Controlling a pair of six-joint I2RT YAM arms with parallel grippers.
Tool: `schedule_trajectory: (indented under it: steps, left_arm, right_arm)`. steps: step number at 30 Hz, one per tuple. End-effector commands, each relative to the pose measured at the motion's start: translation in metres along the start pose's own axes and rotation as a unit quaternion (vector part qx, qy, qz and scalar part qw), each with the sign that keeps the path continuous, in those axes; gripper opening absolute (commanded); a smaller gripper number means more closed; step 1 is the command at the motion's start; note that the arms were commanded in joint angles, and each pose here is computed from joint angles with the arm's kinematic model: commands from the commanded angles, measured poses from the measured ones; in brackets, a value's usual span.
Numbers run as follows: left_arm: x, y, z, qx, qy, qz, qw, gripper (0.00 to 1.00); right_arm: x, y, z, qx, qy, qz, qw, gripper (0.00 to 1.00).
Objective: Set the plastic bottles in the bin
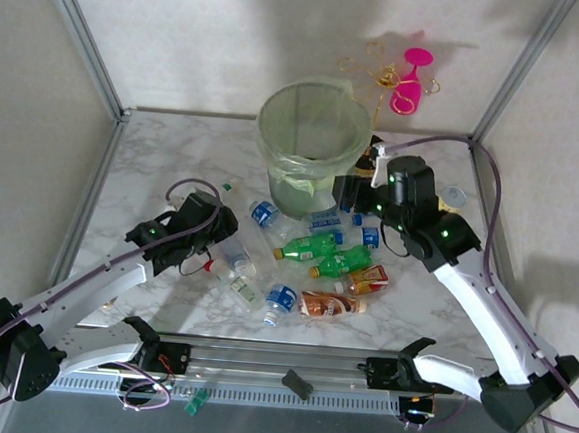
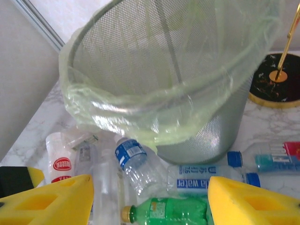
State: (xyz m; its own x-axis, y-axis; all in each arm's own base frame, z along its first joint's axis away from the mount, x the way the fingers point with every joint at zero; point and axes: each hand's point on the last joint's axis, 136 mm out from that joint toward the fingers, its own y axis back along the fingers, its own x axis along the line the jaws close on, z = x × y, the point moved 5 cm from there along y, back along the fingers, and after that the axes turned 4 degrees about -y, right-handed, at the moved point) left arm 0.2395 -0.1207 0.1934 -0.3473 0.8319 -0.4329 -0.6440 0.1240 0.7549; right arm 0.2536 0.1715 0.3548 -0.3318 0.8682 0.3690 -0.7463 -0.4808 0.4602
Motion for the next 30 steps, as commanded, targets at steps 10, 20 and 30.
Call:
schedule_trajectory:
  steps: [10,20,30]
  left_arm:
    - [0.047,-0.029,-0.054,0.09,0.066,0.057,0.992,0.73]
    - [0.065,-0.051,-0.069,0.112,0.108,0.08,0.985,0.63]
    - [0.063,-0.068,-0.076,0.12,0.121,0.077,0.982,0.6]
  right_arm:
    - [-0.013,0.033,-0.017,-0.038,-0.015,-0.001,0.999,0.67]
    - [-0.017,0.039,-0.017,-0.038,-0.003,-0.016,0.999,0.68]
    - [-0.019,0.034,-0.022,-0.032,0.001,-0.019,0.999,0.68]
